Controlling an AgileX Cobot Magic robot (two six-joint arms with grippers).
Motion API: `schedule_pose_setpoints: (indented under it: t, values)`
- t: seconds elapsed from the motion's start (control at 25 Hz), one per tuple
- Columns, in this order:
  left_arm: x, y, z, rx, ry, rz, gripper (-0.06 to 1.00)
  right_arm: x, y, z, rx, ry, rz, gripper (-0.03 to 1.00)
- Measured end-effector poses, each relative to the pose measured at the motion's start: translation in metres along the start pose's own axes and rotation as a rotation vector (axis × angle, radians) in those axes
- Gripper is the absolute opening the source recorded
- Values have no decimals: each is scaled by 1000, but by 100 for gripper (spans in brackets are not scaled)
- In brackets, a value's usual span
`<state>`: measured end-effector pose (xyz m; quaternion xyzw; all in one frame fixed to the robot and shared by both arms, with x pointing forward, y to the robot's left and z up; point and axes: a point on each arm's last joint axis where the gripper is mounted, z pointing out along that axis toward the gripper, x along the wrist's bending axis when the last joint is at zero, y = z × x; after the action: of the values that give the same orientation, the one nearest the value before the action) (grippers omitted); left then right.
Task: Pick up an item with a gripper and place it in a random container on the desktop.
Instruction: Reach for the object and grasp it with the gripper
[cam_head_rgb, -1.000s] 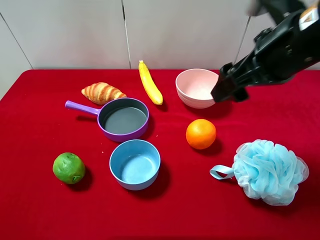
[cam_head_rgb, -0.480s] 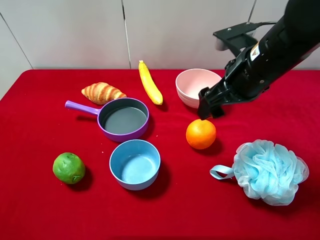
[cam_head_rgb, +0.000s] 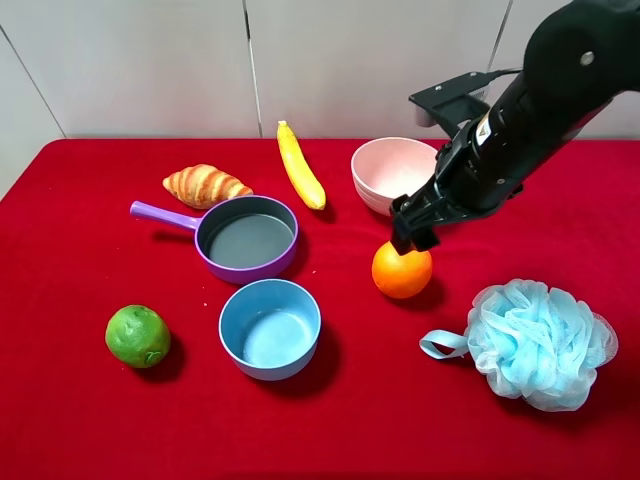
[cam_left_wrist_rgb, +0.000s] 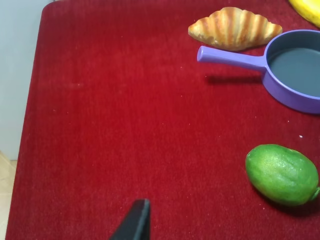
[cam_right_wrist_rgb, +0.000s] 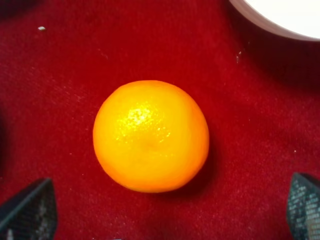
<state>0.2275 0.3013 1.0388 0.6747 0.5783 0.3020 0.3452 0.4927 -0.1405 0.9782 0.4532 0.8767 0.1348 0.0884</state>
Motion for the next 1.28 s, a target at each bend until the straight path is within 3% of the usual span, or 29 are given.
schedule_pose_setpoints:
  t: [1.28]
  values:
    - [0,0,0,0,0,0,99,-5,17,77,93,2,9,69]
